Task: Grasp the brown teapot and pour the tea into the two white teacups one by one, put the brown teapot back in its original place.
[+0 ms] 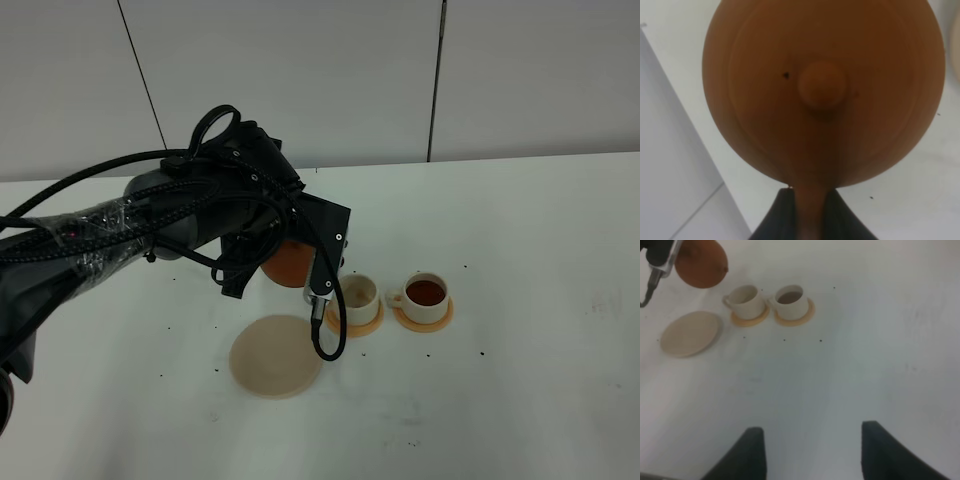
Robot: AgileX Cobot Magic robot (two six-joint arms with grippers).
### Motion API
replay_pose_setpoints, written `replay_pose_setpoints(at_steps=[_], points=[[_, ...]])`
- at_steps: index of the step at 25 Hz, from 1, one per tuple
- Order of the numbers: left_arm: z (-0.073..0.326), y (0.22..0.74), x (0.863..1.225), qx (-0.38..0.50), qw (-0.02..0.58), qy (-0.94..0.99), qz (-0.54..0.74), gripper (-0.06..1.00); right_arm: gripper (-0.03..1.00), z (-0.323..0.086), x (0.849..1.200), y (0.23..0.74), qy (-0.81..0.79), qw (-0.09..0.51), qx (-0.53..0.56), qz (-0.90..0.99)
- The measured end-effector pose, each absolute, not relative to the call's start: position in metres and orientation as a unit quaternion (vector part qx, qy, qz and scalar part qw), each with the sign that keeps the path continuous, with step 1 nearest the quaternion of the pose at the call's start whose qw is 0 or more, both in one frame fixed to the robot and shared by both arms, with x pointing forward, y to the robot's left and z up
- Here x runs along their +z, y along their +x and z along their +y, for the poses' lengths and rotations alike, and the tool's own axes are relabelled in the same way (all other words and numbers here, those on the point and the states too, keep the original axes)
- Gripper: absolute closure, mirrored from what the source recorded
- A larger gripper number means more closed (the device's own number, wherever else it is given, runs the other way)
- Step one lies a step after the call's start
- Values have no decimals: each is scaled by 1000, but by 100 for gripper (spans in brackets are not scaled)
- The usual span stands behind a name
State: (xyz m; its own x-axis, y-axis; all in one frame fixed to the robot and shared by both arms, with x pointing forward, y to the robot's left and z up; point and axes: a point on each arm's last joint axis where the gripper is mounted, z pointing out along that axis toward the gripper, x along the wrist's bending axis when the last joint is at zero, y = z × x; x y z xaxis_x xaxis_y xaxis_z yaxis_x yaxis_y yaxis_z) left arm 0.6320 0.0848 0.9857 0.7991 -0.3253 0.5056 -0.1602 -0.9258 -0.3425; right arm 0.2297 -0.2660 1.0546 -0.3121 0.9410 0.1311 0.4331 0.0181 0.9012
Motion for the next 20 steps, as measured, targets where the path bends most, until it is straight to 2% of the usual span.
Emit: replay_pose_setpoints(at_steps=[13,20], points=[[77,629,986,-295,142,-934,142,78,55,-266,1055,230,520,271,469,660],[77,631,975,-286,161,-932,153,78,55,-266,1055,230,520,270,470,660]])
